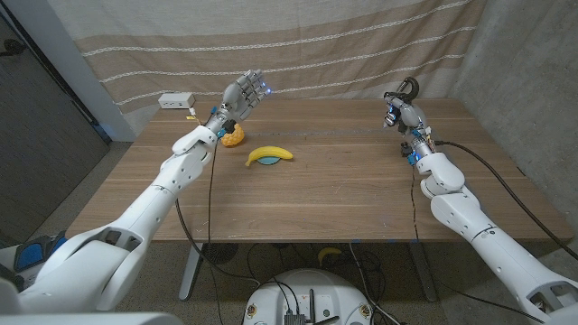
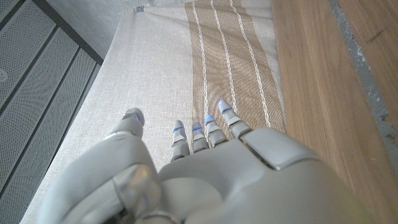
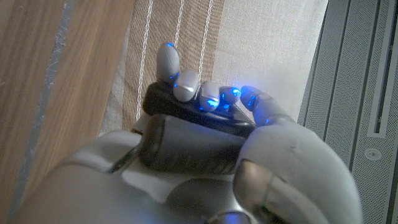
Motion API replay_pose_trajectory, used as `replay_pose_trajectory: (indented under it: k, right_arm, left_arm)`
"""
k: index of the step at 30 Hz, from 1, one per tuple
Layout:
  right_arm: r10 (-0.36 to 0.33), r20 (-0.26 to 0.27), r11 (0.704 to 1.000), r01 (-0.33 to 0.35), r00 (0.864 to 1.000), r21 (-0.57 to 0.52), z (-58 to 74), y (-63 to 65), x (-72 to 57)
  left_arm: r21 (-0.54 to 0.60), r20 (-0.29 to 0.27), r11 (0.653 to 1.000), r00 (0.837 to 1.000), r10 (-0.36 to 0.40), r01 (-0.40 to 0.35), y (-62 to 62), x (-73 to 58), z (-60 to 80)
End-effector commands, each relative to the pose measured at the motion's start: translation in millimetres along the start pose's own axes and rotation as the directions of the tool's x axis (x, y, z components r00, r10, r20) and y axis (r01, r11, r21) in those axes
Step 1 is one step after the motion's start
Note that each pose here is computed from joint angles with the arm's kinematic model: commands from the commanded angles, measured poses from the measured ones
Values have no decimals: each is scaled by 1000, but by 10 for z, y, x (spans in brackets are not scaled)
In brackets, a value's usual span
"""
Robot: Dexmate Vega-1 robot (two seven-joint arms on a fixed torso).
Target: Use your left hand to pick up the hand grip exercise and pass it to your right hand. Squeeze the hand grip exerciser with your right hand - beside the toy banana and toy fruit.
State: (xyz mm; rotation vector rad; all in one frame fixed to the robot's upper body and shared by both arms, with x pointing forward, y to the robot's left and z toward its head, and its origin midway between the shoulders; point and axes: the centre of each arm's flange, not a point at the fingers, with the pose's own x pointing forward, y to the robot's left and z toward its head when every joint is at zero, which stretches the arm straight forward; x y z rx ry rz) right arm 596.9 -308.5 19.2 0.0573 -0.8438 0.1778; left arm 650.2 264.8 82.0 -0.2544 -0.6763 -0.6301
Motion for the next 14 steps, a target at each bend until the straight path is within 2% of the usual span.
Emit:
replay_pose_trajectory:
  k: [1, 14]
  right_arm:
    - [-53, -4, 998, 52, 999, -22, 18, 3, -56]
    - [-94, 14, 995, 94, 996, -40, 114, 5, -74]
  left_arm:
    - [64, 7, 997, 999, 31, -32, 77, -168, 4]
    - [202, 88, 968, 987, 132, -147, 117, -323, 57]
